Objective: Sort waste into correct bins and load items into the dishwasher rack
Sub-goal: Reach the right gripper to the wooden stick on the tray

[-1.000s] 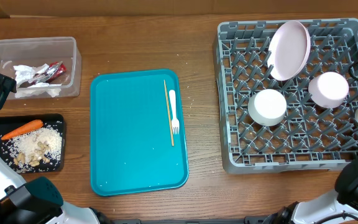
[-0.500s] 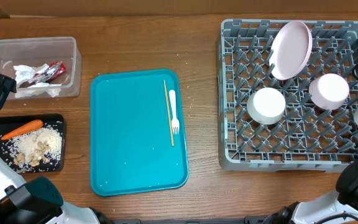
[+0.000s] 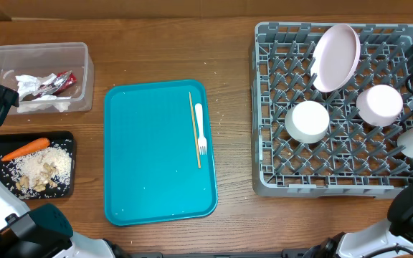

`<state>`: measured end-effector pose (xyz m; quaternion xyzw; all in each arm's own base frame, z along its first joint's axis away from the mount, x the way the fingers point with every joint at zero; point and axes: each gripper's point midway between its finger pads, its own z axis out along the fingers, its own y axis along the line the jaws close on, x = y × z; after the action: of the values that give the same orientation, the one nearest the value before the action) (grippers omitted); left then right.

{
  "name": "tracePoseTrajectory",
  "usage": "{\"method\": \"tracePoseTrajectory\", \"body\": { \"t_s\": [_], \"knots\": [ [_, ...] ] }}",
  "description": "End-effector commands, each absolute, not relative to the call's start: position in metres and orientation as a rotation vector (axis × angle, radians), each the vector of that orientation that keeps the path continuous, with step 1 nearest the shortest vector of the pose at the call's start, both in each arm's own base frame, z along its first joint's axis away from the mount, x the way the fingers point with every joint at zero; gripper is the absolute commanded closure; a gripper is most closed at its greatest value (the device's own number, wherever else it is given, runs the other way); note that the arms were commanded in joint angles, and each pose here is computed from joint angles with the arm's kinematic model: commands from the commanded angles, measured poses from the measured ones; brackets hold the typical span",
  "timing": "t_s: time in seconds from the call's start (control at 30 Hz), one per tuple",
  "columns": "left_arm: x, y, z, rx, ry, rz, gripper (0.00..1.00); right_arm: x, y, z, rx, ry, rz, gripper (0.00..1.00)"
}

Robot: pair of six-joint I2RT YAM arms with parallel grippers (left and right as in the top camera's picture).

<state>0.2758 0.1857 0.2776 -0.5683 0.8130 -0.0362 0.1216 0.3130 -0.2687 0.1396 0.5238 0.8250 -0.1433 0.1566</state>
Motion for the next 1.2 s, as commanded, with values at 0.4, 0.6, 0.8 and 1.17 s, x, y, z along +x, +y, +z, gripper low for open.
{"method": "tracePoseTrajectory", "body": {
  "t_s": [0.4,0.6,0.8,1.17],
  "knots": [
    [0.275,0.187,0.275,-1.679,2.370,-0.097,0.00,0.416,-0.008,0.328,0.485,2.241,0.598,0.04],
    [0.275,0.187,0.275,-1.679,2.370,-0.097,0.00,0.413,0.117,0.302,0.111,2.380,0.549,0.05],
    [0.275,0.187,0.275,-1.679,2.370,-0.097,0.00,0.403,0.227,0.230,-0.067,2.541,0.446,0.18],
    [0.275,0.187,0.275,-1.678,2.370,-0.097,0.00,0.375,0.340,0.089,-0.269,2.692,0.261,0.24]
  ]
}}
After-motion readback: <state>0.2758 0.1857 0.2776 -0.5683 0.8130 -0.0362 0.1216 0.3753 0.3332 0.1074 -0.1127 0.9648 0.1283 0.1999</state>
